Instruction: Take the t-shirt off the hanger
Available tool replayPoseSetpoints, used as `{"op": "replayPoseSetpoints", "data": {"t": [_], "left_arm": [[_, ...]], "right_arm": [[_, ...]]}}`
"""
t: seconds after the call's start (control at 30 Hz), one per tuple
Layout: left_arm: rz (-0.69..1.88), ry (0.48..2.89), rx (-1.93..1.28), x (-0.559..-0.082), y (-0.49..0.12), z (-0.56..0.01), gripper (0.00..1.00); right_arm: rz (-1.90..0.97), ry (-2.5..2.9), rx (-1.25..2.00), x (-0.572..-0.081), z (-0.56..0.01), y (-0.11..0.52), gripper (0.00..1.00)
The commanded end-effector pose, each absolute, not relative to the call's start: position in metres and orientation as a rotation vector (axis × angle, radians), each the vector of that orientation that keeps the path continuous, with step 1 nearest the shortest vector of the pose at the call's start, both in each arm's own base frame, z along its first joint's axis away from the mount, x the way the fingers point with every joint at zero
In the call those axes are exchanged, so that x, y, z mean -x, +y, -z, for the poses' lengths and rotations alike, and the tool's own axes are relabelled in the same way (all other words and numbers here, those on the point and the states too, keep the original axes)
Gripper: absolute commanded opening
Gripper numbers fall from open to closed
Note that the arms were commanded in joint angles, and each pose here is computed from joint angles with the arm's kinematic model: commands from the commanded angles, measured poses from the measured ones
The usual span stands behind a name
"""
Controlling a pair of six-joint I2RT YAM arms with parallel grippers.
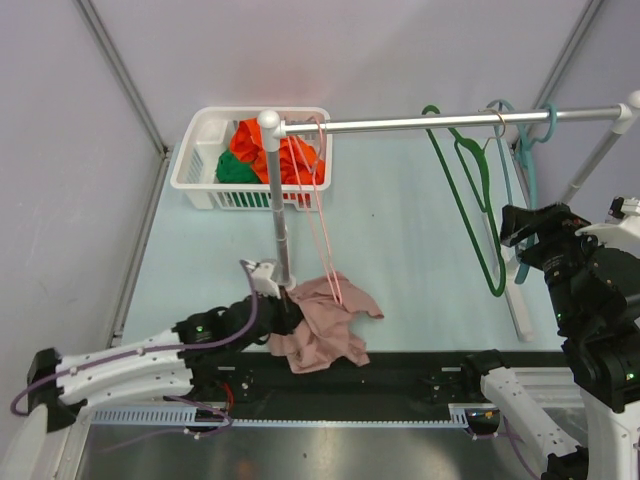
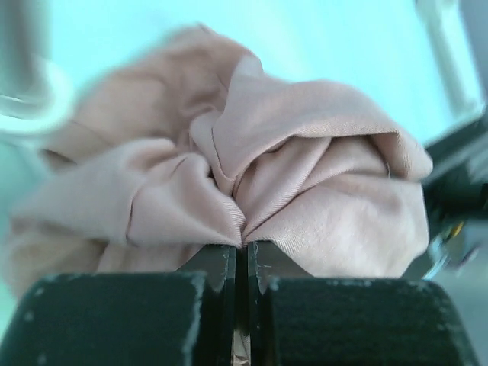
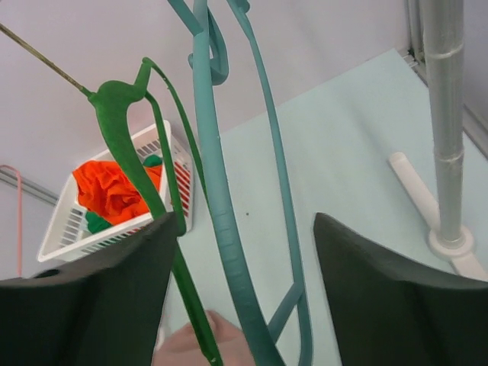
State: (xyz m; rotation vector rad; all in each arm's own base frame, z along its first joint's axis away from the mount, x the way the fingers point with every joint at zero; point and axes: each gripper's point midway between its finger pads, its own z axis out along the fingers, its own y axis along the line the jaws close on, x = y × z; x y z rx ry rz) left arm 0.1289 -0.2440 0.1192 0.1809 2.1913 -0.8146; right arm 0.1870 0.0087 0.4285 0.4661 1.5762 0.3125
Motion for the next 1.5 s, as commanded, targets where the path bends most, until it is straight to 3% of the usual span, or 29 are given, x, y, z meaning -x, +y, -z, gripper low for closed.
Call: {"op": "replayPoseSetpoints", "data": {"t": [0.0,0.07,0.57,0.93,1.13,1.47], "left_arm": [[0.801,2.169,0.022,-0.15,-0.204,-0.136,0.0],[0.772,2.136,0.03,-0.157,-0.193,-0.153,0.0],[0.501,2.09,0.027,-0.175,-0.137,-0.204,0.0],[0.249,1.998,0.233,-0.208,-0.079,-0.272,0.01],[0.239,1.885,0.365,-0.253,-0.057,-0.327,0.0],[0.432,1.702,0.436,-0.351,-0.063,-0.417,0.0]], "right_arm": [[-0.31,1.538,-0.465,-0.185,-0.441,0.006,0.84],[-0.312,1.54,-0.463,-0.183,-0.442,0.006,0.99],[-0.266,1.497,-0.527,-0.128,-0.456,-0.023,1.0],[-0.323,1.477,-0.653,-0.086,-0.413,-0.042,1.0],[-0.418,1.385,-0.779,-0.069,-0.4,-0.057,0.97],[-0.522,1.433,-0.907,-0.07,-0.345,-0.069,0.94]]}}
